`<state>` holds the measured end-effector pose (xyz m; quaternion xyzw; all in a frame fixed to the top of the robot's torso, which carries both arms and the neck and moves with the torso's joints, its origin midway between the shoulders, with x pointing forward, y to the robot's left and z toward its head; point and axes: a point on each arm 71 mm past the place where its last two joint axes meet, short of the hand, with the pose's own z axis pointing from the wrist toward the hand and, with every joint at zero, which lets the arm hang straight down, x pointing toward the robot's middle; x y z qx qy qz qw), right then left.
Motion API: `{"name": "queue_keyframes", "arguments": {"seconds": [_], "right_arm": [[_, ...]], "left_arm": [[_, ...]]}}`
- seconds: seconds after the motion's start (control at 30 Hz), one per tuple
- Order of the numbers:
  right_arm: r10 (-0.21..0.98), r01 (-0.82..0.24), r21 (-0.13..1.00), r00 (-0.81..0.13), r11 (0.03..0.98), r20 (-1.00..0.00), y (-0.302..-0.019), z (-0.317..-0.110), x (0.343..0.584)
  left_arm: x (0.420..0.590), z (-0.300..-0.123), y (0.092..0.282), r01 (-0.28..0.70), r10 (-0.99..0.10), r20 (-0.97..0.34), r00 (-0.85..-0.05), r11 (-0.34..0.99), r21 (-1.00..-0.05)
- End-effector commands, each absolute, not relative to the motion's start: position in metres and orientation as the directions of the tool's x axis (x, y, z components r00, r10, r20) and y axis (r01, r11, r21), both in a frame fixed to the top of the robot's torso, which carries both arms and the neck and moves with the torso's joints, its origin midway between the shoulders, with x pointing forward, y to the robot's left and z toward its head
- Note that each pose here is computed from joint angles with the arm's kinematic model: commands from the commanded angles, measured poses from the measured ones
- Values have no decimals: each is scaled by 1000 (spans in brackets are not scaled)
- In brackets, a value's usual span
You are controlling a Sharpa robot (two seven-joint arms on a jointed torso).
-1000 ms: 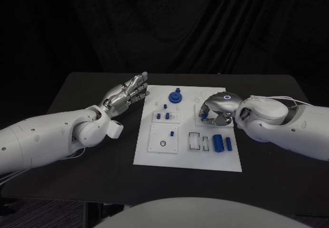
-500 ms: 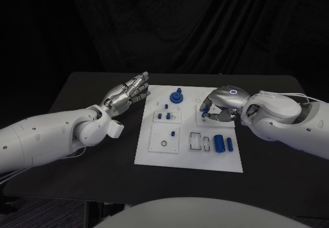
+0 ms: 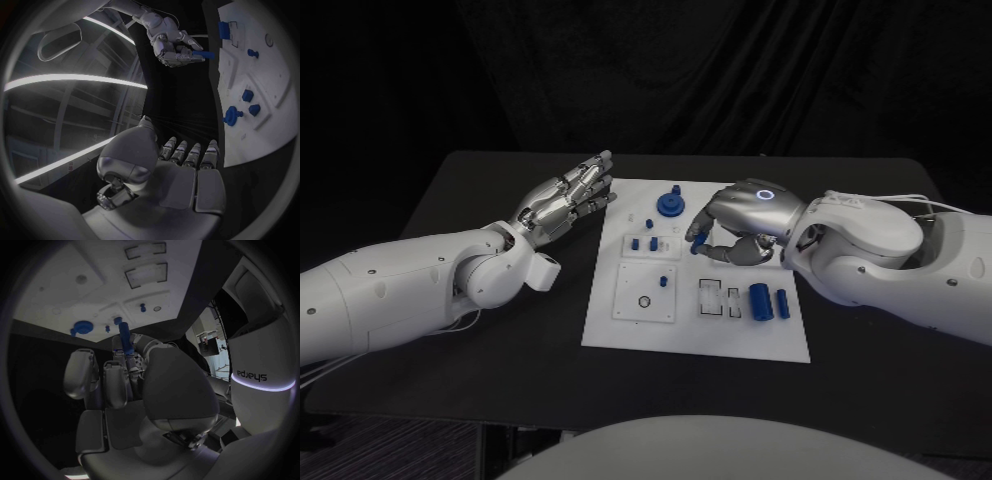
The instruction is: Assemble the parts on the task board
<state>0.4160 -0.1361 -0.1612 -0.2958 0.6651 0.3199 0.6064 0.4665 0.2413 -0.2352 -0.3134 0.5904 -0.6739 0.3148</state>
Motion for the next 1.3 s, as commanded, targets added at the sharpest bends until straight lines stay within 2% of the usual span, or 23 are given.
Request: {"name": "queue_keyframes", "arguments": {"seconds": [0.03,0.27,0.53,0.8,1.3], "right_arm": [[-30,-821,55,-87,569,-996,-121,-170,407],[-48,-874,40,-72,484,-996,-89,-193,397],[-69,-901,39,-76,432,-995,-64,-211,394],[-84,-910,26,-67,413,-994,-56,-218,394],[-125,-918,-14,-39,397,-991,-59,-225,394]], "left_arm": [[465,-235,238,63,-782,62,-620,-129,-990],[465,-234,237,69,-780,63,-622,-136,-988],[465,-234,236,73,-784,60,-618,-133,-988],[466,-234,234,74,-783,59,-619,-132,-988],[467,-235,234,72,-783,59,-620,-131,-989]]}}
